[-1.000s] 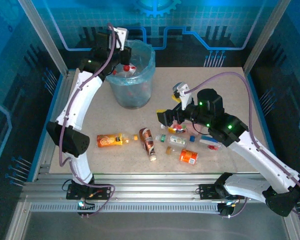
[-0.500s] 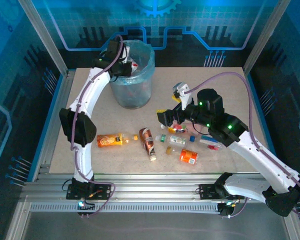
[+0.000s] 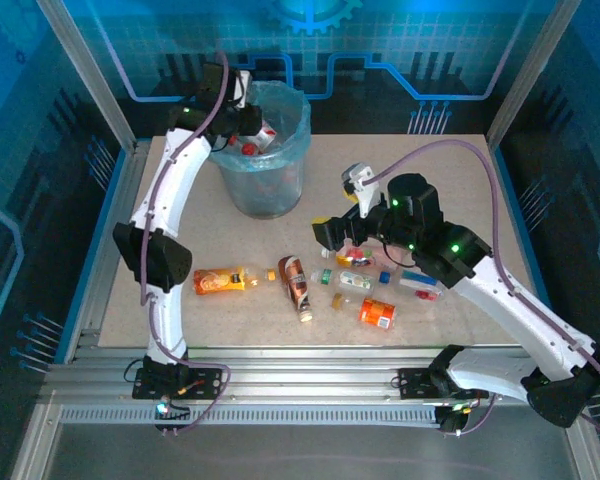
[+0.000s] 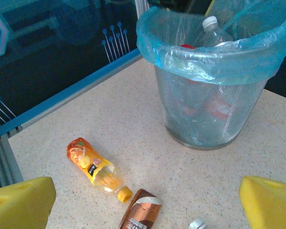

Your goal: Put the plastic bottles in the bin

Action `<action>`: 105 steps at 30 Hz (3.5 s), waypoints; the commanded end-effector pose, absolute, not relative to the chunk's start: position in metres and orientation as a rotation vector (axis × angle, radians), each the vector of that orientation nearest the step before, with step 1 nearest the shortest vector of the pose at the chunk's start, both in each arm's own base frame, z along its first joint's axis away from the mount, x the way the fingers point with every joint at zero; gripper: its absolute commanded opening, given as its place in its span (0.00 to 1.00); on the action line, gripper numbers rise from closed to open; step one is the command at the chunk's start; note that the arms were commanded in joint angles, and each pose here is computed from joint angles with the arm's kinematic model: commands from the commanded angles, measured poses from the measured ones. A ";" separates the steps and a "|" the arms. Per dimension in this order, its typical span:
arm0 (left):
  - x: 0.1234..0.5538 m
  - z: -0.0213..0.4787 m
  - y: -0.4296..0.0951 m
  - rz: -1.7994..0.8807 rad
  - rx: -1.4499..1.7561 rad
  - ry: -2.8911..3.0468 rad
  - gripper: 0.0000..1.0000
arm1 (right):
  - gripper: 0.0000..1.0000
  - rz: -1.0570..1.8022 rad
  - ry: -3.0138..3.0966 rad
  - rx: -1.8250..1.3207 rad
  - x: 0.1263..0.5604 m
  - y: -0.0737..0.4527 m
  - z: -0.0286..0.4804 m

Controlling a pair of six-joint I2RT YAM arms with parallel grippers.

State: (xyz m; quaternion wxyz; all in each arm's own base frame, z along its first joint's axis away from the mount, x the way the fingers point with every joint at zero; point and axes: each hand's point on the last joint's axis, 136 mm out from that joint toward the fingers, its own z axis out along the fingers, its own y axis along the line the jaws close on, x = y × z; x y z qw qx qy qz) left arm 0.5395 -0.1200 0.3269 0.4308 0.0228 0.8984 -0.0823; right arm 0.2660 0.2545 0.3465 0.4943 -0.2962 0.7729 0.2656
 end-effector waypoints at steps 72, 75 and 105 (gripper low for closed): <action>0.312 0.271 -0.269 -0.696 1.320 1.523 0.81 | 0.63 0.350 2.183 -1.798 0.364 0.157 0.048; 0.321 0.287 -0.267 -0.683 1.254 1.519 0.80 | 0.59 0.368 2.161 -1.768 0.366 0.161 0.060; 0.365 0.455 -0.221 -0.929 0.240 1.821 0.69 | 0.47 0.794 1.633 -1.234 0.329 0.206 0.277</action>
